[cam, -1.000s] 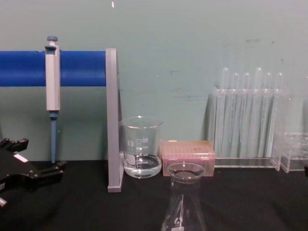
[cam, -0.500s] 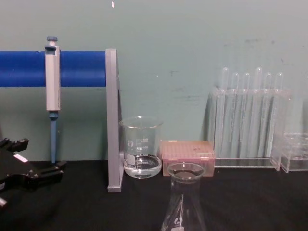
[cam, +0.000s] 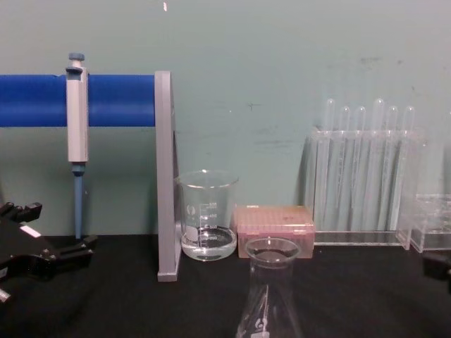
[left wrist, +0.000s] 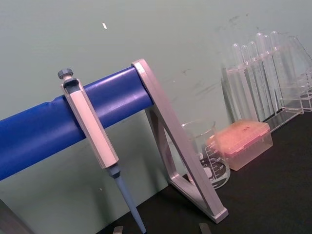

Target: Grasp the erlenmeyer flask with one hand, shake it three times, then place it back.

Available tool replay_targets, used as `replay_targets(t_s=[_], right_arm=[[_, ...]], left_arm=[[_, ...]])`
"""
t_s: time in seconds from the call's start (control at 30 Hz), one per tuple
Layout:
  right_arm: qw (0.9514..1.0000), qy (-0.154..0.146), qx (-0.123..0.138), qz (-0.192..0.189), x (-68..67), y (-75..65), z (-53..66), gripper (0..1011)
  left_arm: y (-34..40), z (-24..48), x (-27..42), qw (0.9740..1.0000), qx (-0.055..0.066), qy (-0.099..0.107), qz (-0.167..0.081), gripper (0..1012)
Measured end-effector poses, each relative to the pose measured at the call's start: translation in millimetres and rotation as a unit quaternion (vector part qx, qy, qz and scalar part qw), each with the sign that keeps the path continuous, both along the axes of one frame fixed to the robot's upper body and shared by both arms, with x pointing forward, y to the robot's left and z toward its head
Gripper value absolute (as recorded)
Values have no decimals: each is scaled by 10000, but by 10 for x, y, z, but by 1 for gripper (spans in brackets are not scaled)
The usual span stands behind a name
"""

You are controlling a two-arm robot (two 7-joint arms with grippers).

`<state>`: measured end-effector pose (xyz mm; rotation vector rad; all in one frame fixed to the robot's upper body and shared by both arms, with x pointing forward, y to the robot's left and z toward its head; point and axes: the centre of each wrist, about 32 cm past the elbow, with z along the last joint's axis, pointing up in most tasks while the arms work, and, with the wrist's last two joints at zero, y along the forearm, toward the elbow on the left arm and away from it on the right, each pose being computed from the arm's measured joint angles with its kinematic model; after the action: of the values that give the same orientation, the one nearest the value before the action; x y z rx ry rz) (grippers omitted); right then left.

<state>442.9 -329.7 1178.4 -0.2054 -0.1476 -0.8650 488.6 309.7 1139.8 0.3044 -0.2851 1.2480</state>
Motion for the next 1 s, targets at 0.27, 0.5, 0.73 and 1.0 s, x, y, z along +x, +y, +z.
replay_targets(t_s=[0.27,0.5,0.73,1.0], right_arm=[[9987,-15,17,504,59,139,-22,1000],[9954,0,33,957,104,229,-29,1000],[9913,45,12,1315,158,286,-45,1000],[9863,128,41,1644,255,373,-88,1000]], left_arm=[[0,-1,0,10000,0,1,0,1001],[0,0,0,10000,0,0,0,1001],[0,0,0,10000,0,0,0,1001],[0,0,0,10000,0,0,0,1001]])
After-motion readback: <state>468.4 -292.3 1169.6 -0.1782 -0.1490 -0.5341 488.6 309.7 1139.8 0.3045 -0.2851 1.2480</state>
